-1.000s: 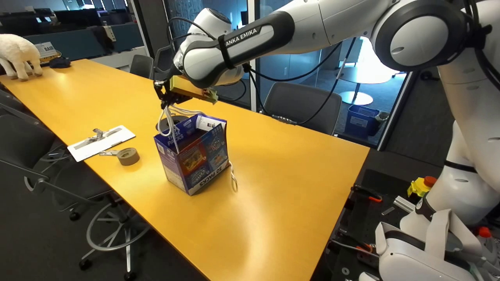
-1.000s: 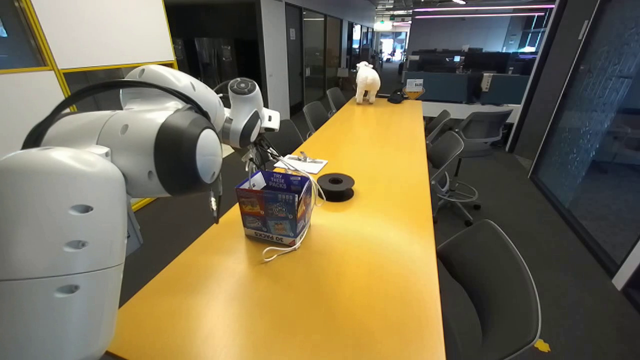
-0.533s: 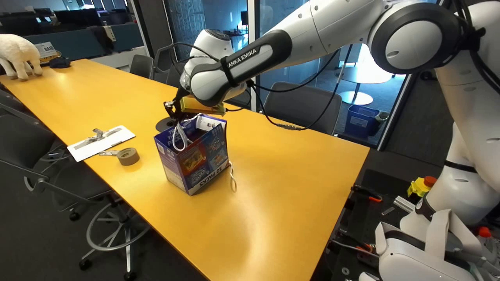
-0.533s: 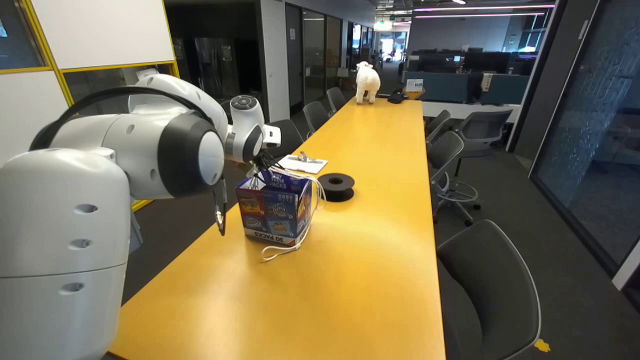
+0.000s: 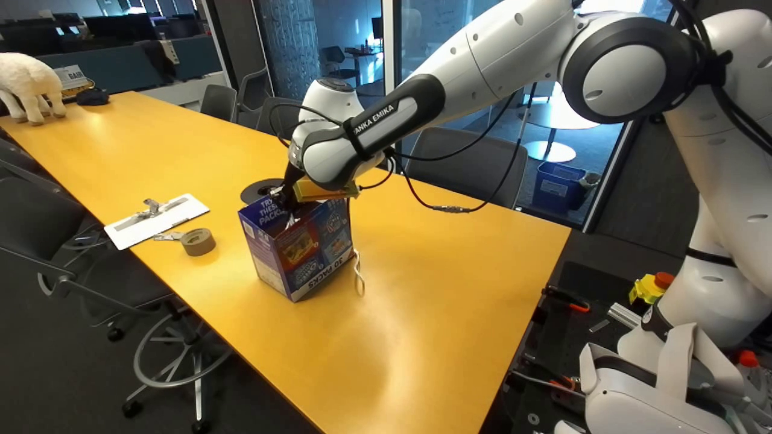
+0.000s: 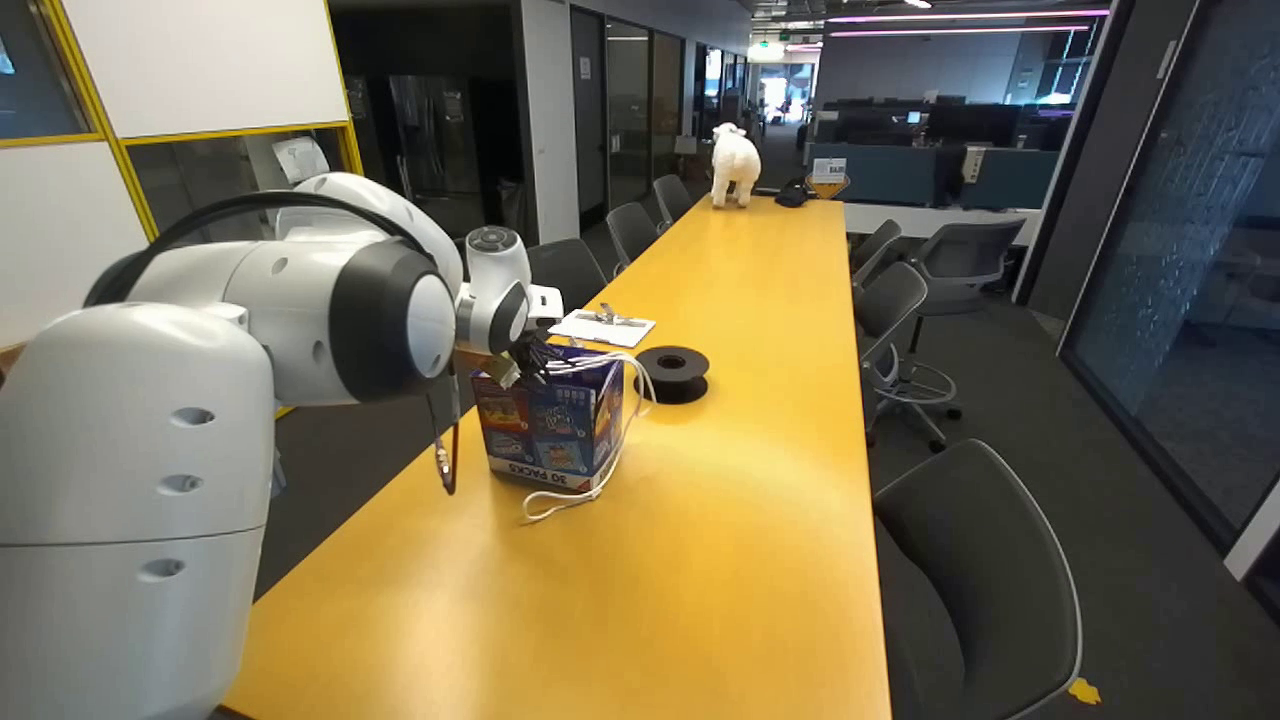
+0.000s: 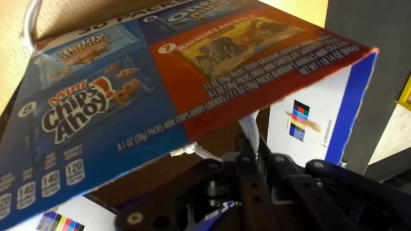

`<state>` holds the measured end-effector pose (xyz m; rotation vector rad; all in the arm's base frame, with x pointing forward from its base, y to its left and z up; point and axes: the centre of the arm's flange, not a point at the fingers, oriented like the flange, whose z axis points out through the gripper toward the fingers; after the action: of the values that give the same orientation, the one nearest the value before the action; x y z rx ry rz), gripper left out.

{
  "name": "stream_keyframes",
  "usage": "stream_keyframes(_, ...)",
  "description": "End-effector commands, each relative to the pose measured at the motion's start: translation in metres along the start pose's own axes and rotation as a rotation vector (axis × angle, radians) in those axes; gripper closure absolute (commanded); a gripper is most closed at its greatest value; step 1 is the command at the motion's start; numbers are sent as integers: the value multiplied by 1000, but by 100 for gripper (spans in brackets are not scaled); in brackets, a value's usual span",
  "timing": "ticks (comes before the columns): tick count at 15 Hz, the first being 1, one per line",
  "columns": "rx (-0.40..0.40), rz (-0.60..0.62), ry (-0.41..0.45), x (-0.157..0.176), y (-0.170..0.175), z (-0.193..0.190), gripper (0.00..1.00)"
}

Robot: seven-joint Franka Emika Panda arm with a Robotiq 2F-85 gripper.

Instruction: Place the two white ropes inside the blue box

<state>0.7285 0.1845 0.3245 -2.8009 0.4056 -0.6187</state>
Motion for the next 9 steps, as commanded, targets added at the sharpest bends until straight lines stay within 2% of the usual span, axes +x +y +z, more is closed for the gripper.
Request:
stream_keyframes(1, -40, -74, -30, -7, 1, 8, 70)
stream_keyframes(2, -50, -84, -43, -10, 2, 10, 69)
stream_keyframes(3, -62, -101, -53, -11, 1, 11, 64)
stream_keyframes(9, -127, -299, -75, -12, 4, -6, 19)
